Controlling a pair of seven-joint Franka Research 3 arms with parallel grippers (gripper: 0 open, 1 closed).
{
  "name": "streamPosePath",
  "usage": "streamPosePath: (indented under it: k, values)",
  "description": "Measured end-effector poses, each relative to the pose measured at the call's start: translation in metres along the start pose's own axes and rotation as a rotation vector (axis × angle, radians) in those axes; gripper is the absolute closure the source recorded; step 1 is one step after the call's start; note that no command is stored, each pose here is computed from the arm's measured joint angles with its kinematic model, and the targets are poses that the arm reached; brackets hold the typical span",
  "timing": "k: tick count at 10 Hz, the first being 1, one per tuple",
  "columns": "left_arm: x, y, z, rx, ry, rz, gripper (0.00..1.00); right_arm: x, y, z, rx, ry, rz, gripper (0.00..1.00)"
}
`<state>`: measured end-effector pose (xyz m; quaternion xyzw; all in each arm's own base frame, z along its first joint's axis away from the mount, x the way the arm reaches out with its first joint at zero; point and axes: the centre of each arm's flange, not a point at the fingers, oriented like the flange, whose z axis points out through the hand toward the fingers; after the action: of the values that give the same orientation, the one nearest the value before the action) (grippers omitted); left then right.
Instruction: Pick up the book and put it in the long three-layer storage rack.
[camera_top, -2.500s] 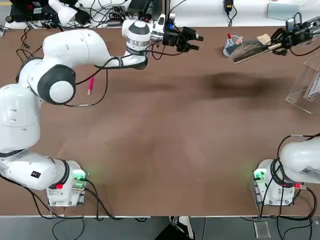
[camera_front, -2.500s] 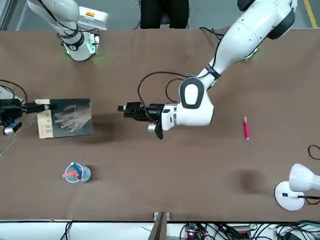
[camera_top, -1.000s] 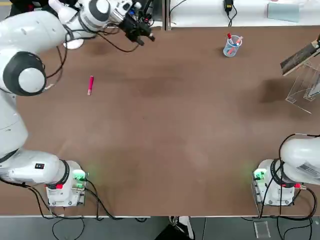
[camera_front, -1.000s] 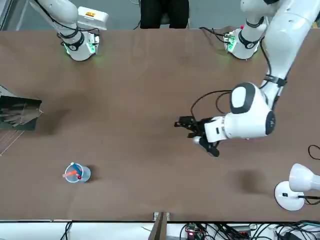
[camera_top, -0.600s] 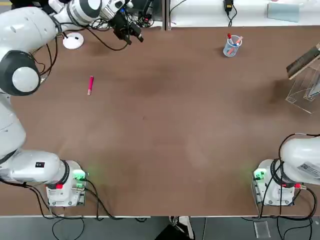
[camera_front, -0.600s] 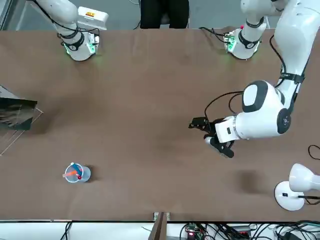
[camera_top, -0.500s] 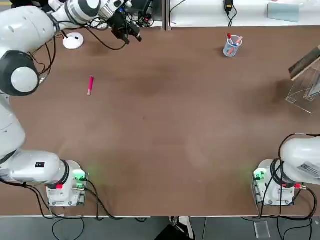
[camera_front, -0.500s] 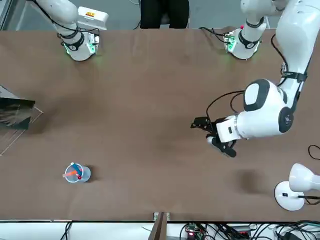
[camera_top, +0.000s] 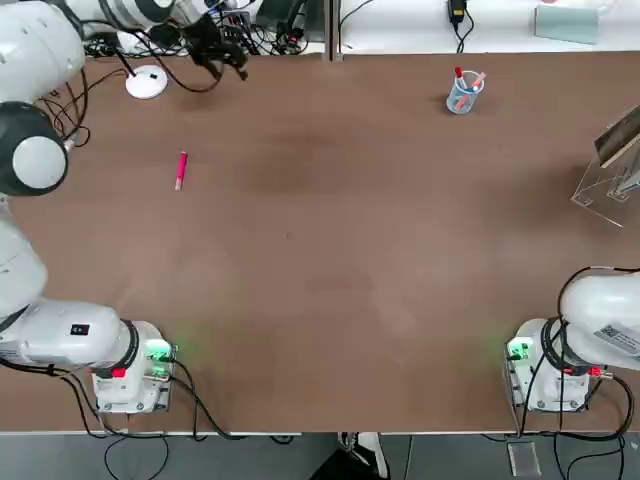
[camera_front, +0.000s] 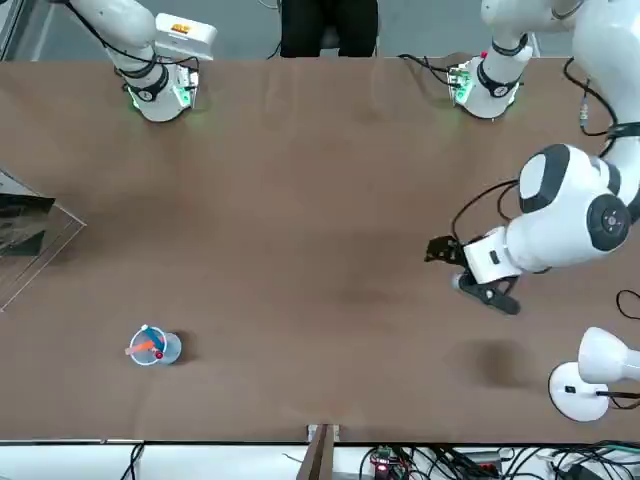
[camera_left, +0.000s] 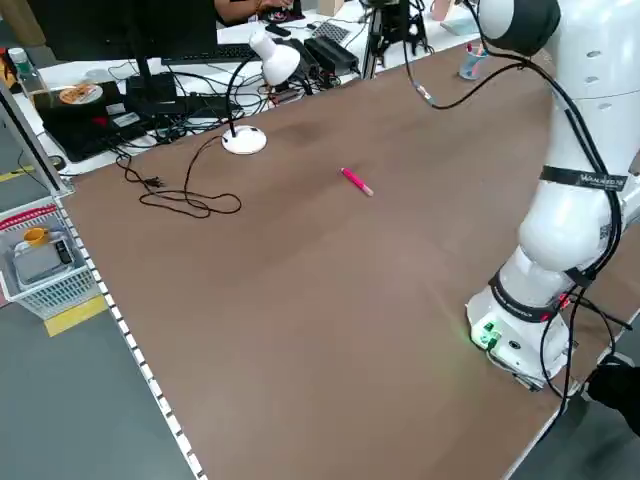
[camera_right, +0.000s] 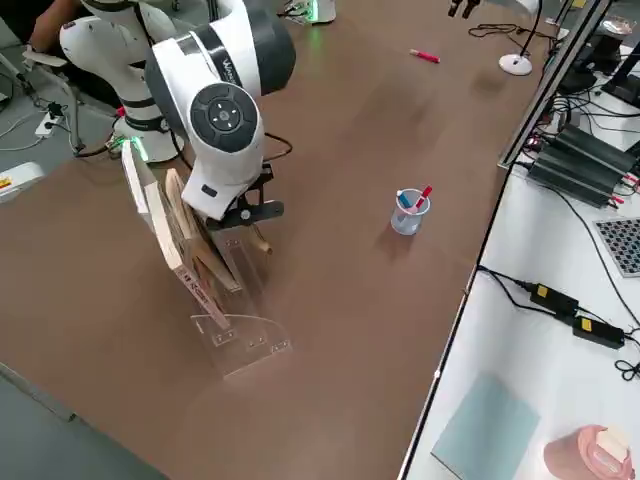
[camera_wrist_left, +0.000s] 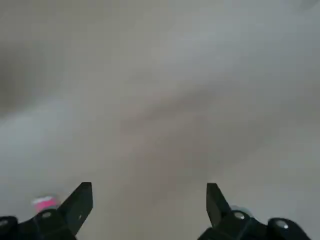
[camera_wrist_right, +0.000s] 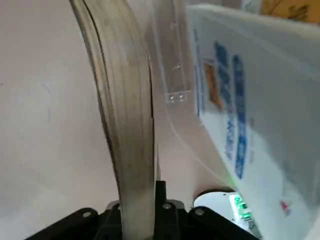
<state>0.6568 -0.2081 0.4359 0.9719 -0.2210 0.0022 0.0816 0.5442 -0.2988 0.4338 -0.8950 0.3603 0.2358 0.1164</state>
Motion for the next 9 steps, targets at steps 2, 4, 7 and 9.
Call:
streamPosePath:
  k: [2, 4, 7, 9]
  values:
    - [-0.002, -0.007, -0.011, 0.191, -0.012, 0.074, 0.0, 0.005, 0.004, 0.001, -0.023, 0.006, 0.007, 0.85]
    - [-0.002, -0.008, -0.023, 0.267, -0.005, 0.11, 0.0, 0.011, 0.005, 0.005, -0.043, 0.003, 0.011, 0.85]
    - [0.0, -0.015, -0.042, 0.288, 0.019, 0.144, 0.0, 0.021, 0.006, 0.013, -0.057, -0.007, 0.016, 0.85]
    - [-0.003, -0.024, -0.054, 0.26, 0.037, 0.1, 0.0, 0.024, 0.008, 0.015, -0.063, -0.009, 0.02, 0.85]
